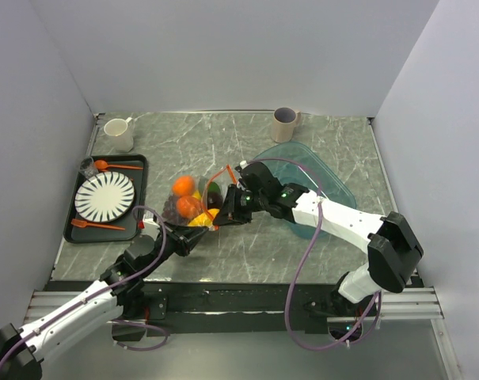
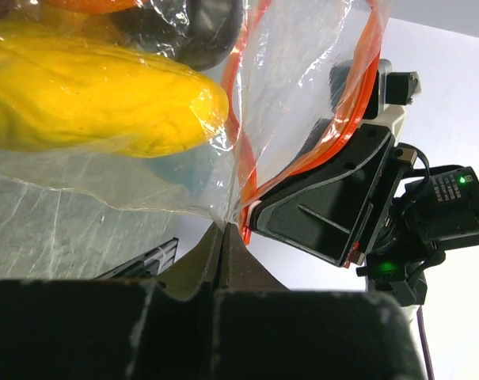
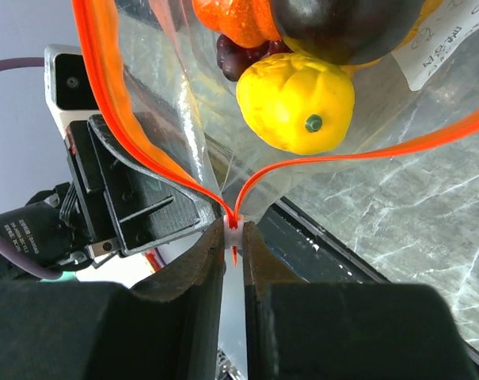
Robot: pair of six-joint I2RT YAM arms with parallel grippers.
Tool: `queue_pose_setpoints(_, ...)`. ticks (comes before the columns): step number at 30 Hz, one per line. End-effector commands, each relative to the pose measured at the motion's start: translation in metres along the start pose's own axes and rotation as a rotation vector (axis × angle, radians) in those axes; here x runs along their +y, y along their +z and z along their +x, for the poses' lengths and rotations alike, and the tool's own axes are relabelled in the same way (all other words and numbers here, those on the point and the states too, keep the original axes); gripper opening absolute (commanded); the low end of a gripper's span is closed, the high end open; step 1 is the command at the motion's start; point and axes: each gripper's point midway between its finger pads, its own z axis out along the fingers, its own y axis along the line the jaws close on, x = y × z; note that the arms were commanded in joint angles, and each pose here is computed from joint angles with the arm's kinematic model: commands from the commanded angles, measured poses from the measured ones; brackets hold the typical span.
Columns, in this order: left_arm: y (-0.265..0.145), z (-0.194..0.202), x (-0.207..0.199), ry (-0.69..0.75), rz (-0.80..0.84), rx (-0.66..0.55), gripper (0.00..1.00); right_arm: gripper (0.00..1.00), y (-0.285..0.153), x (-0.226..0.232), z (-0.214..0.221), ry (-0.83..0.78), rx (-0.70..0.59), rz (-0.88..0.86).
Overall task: Place the food in the zip-top bag and seal the zipper
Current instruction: Zip the zipper food storage bag at the center of the board.
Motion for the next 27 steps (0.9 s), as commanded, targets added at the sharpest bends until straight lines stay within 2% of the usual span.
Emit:
queue_pose_setpoints(1,-0.001,0.002,0.012,0.028,-0.024,0.013,0.04,0.1,-0.011,0.015,-0.038,-0.02,-0.124,-0.042)
queue_pose_setpoints(2,-0.001,0.001,0.007,0.029,-0.004,0.009,0.11,0.1,-0.011,0.011,-0.032,-0.009,-0.114,-0.044)
queue_pose_setpoints(3,-0.001,-0.001,-0.001,0.03,0.029,-0.003,0.25,0.09,-0.012,0.014,-0.031,-0.004,-0.119,-0.066)
queue_pose_setpoints(4,0.0,-0.001,-0.006,0.04,0.043,-0.006,0.31,0.08,-0.009,0.009,-0.021,0.026,-0.098,-0.069)
queue_pose_setpoints(5,0.0,-0.001,-0.01,0.045,0.053,-0.01,0.43,0.07,-0.012,0.013,-0.018,0.031,-0.098,-0.089)
queue_pose_setpoints(9,0.004,0.002,-0.018,0.068,0.061,-0.004,0.52,0.06,-0.009,0.017,-0.009,0.063,-0.088,-0.115)
queue_pose_setpoints(19,0.008,0.008,-0.028,0.076,0.1,0.025,0.48,0.03,0.0,0.017,-0.002,0.125,-0.073,-0.118)
queue_pose_setpoints(27,0.01,0.005,-0.029,0.101,0.095,0.003,0.36,0.02,0.005,0.016,0.0,0.141,-0.046,-0.113)
